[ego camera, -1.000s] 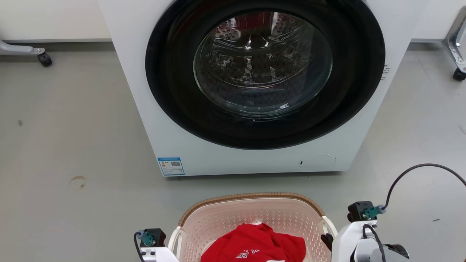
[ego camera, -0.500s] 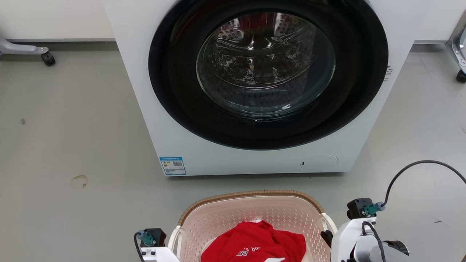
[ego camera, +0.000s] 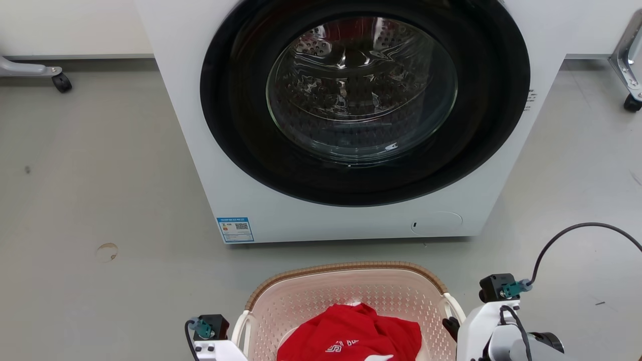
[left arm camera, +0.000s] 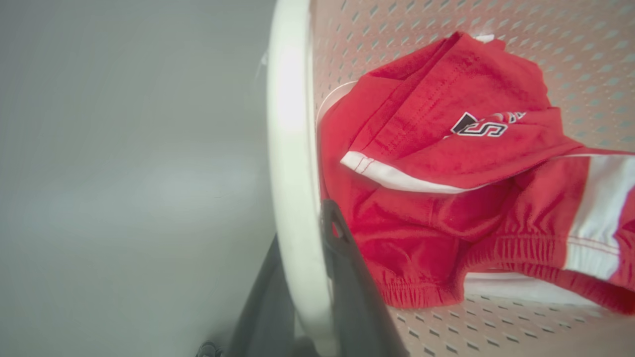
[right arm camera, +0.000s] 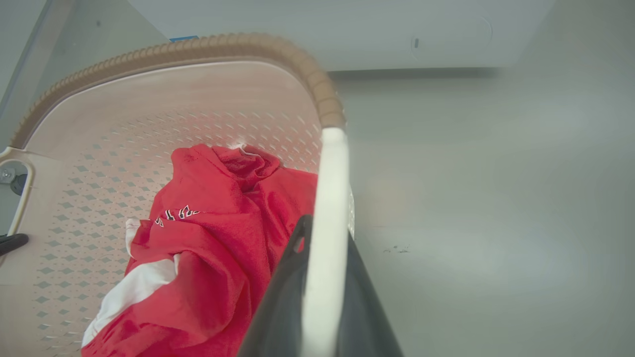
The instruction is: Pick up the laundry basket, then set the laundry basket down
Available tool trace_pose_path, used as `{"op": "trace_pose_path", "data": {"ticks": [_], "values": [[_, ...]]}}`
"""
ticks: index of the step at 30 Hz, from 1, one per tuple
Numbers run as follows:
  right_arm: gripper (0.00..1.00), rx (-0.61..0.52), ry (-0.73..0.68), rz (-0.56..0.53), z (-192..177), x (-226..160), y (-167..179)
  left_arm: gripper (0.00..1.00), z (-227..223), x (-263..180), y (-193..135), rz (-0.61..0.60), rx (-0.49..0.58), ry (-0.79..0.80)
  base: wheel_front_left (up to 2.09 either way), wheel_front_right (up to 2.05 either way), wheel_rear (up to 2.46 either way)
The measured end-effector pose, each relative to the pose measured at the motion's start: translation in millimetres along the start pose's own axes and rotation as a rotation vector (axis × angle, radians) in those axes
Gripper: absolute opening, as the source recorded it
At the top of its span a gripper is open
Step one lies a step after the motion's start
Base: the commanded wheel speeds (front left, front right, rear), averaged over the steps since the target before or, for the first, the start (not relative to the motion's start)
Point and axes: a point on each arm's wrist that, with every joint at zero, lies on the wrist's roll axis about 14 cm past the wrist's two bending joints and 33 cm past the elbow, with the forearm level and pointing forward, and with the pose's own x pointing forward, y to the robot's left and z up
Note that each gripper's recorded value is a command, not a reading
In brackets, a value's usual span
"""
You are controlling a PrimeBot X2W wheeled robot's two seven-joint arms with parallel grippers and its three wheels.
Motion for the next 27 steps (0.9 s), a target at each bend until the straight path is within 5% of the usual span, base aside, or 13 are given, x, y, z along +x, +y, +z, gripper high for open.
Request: {"op": "trace_pose_path", "data": {"ticks": [27], "values": [[0.0, 0.013, 0.005, -0.007, 2.8, 6.9, -7.5, 0.0, -1.5, 9.3, -0.4, -0.001, -0.009, 0.01, 0.0, 0.0, 0.0]]}}
